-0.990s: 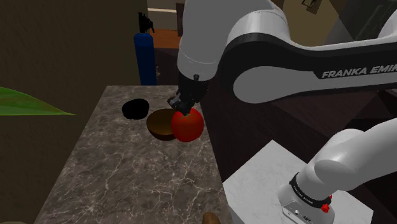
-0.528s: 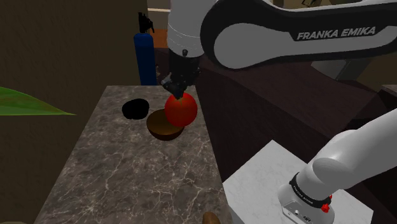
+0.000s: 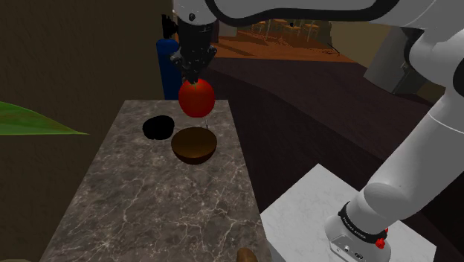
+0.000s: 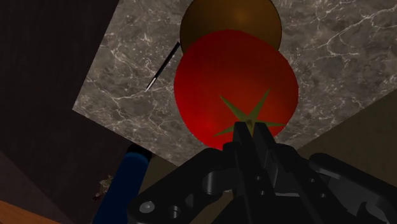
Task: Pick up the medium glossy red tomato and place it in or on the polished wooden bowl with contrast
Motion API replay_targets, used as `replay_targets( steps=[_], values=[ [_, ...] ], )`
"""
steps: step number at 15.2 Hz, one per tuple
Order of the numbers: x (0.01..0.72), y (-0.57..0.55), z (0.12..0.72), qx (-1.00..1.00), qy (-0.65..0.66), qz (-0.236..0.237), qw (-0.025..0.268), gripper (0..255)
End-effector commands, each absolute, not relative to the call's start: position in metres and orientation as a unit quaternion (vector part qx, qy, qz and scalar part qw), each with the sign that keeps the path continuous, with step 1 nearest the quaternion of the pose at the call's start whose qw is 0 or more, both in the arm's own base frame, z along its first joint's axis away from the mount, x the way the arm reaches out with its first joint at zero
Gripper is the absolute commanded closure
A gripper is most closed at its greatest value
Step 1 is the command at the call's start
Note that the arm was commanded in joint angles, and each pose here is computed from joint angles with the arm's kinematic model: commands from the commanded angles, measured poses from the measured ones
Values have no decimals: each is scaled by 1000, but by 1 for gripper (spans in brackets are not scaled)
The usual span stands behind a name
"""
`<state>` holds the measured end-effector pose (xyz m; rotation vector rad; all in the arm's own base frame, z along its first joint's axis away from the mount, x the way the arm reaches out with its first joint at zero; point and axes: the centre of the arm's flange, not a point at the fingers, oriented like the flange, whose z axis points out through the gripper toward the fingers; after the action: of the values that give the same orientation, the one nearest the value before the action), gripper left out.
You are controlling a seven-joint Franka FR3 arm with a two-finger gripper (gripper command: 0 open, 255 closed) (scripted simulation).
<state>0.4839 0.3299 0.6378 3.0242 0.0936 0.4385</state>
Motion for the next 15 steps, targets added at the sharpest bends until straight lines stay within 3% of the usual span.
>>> replay_targets(
  steps=[1,15],
  values=[
    [502,327,644,988,30,144,43,255],
    [502,327,570,988,30,144,43,255]
  ],
)
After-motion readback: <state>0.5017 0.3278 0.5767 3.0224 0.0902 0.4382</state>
